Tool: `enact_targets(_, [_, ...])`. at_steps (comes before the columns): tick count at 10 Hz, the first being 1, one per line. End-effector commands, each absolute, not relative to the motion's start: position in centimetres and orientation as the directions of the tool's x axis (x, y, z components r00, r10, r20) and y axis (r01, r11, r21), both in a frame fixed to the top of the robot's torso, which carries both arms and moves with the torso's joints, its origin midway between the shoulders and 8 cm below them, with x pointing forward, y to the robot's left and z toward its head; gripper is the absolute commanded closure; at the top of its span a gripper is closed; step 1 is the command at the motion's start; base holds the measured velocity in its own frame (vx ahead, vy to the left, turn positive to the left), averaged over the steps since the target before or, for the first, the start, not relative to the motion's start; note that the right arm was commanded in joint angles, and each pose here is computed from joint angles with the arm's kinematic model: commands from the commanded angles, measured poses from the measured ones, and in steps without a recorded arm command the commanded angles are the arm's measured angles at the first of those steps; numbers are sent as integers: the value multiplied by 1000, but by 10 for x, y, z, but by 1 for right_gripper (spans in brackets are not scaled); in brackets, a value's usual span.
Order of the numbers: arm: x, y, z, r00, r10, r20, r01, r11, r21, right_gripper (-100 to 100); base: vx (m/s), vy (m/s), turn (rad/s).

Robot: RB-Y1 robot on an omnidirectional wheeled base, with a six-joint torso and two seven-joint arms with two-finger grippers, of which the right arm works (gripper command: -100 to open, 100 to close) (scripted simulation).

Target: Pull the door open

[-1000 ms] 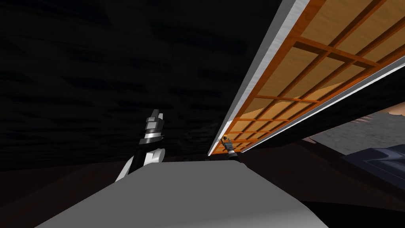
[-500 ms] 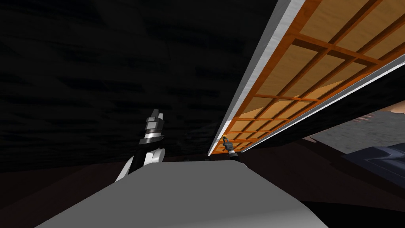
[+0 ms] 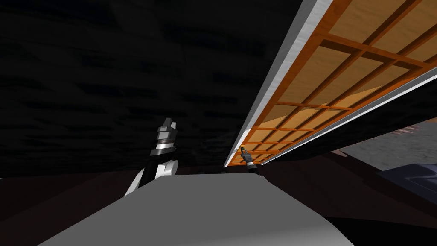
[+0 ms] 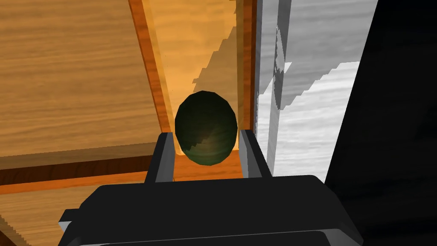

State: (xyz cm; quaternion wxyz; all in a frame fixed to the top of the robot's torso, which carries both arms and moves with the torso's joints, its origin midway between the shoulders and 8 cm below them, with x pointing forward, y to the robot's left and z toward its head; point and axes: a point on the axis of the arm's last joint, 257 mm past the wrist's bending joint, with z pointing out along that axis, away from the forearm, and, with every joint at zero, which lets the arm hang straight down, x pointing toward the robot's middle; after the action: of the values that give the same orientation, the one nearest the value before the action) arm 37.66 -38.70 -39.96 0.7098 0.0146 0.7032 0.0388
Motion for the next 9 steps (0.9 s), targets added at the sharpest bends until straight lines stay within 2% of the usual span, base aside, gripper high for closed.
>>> enact_targets(1, [377,-385,-400,7,113,-994,-32,993,113,100,-43,-26,52])
enact_targets(9, [381,-390,-396,26,310,-951,-7,951,310,100,-46,-23,68])
